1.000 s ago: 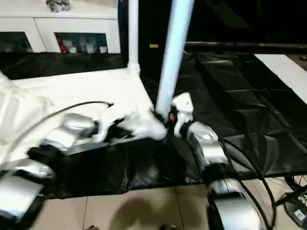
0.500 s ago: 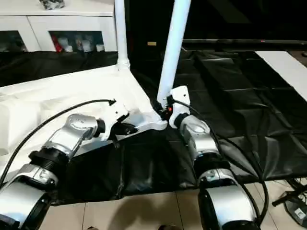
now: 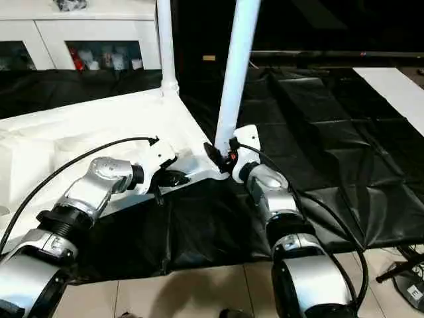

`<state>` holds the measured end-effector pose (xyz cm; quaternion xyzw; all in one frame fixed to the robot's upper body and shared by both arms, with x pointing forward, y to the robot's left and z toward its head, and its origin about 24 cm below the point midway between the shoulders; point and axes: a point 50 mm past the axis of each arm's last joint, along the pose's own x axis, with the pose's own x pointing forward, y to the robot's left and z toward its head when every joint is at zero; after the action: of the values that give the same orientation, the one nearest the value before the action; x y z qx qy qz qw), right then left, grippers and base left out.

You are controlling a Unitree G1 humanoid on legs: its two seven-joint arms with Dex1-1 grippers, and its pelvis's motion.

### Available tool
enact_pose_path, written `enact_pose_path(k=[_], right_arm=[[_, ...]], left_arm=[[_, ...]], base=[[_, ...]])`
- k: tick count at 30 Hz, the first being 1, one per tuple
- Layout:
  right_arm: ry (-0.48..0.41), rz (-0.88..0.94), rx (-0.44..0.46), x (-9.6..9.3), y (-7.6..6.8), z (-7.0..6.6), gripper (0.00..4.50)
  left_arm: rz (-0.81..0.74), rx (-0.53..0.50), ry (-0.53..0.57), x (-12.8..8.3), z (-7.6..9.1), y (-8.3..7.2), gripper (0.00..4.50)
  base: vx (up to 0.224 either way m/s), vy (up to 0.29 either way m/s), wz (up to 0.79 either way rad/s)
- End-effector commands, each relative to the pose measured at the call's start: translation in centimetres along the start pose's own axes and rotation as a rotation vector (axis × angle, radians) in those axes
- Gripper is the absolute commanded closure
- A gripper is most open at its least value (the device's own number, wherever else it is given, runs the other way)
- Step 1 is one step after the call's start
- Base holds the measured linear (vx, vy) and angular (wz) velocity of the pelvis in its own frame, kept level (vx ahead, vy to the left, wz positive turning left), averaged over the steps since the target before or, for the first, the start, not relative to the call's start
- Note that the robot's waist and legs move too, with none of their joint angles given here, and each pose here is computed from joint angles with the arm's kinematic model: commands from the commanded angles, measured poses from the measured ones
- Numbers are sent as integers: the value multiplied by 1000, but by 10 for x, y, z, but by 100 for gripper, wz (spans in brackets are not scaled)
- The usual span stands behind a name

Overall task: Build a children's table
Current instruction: Insert table leg to table base

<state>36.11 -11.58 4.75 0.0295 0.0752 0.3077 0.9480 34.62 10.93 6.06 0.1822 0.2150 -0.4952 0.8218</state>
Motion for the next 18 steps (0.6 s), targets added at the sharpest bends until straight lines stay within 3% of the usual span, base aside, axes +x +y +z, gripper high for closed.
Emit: enact_pose_path(k=[1,5,7,11,18], right_arm=[[75,35,25,-3,4,-17,97],[72,52,-6,-4,1,-14,73],[68,200,-33,-10,3,-10,73],[85,316,-54,-17,4,-9,73],[207,581,-141,-38,4,-14,73]], left_arm=[[-7,90,-99,-3,28,1,450],[-14,99,-93,-5,27,2,450],[-80,122,-79,-8,23,0,450],[-148,163,-62,-12,19,-3,450],[-336,221,-65,-21,11,-10,450]], base=[[0,0,0],[0,0,0],[0,0,0],[0,0,0],[0,0,0]])
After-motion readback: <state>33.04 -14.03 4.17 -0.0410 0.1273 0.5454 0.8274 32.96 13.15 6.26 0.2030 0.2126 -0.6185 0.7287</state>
